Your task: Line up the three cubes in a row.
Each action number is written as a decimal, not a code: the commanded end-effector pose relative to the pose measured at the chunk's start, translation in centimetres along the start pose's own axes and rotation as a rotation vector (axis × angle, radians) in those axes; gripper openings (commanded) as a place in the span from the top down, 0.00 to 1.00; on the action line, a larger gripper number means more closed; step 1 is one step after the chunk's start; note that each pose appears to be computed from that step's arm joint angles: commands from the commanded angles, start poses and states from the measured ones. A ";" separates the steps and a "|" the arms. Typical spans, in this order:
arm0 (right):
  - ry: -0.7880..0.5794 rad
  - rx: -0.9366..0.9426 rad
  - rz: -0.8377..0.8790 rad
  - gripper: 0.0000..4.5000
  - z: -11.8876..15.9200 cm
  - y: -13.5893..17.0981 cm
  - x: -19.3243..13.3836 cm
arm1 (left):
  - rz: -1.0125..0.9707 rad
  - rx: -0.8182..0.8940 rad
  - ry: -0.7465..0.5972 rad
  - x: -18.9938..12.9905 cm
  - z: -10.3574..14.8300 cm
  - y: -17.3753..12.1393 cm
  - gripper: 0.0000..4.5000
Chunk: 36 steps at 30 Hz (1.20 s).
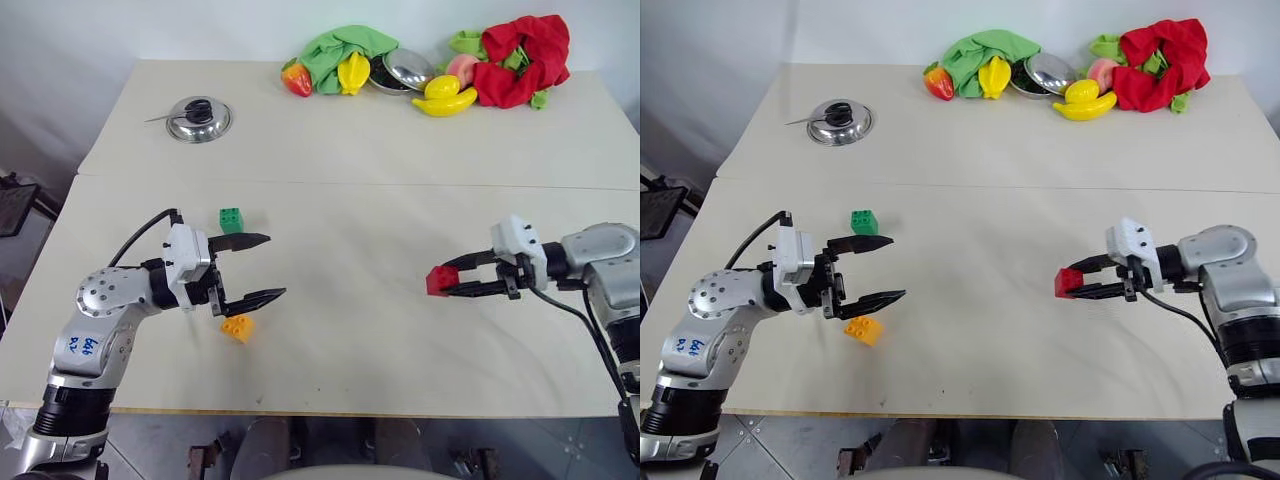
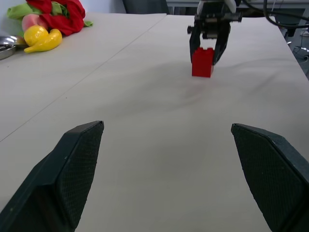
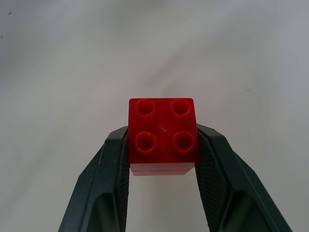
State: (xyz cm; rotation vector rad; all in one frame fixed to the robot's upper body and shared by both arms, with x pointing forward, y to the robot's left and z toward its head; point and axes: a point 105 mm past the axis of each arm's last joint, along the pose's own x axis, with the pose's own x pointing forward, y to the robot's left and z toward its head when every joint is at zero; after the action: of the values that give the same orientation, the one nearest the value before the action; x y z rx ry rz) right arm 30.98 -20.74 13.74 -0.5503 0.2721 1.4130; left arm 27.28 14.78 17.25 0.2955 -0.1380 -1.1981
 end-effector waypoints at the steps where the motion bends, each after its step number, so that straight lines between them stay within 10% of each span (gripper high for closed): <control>1: 0.005 -0.071 0.055 0.67 0.3 0.1 0.0 | 0.013 0.022 -0.005 -0.6 0.6 0.1 0.00; 5: 0.023 -0.110 0.071 0.67 -0.1 0.0 0.5 | 0.008 0.018 0.001 -0.7 0.6 0.0 0.00; 14: -0.029 -0.177 0.001 0.02 1.3 -0.9 -1.3 | 0.048 0.016 -0.002 -1.5 0.4 0.9 0.00; 25: -0.468 -0.126 -0.170 0.01 5.1 2.6 -4.7 | 0.525 -0.090 0.100 -12.8 -4.0 2.1 0.00; 36: -0.620 -0.158 -0.371 0.01 3.8 5.0 -3.3 | 0.795 -0.231 0.200 -20.5 -8.3 0.6 0.00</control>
State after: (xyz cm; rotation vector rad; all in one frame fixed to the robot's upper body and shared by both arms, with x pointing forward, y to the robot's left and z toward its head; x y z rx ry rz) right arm 25.16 -21.11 16.74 -0.2182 -0.3789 1.2158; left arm 22.63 34.71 9.46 0.1082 0.1060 -0.4179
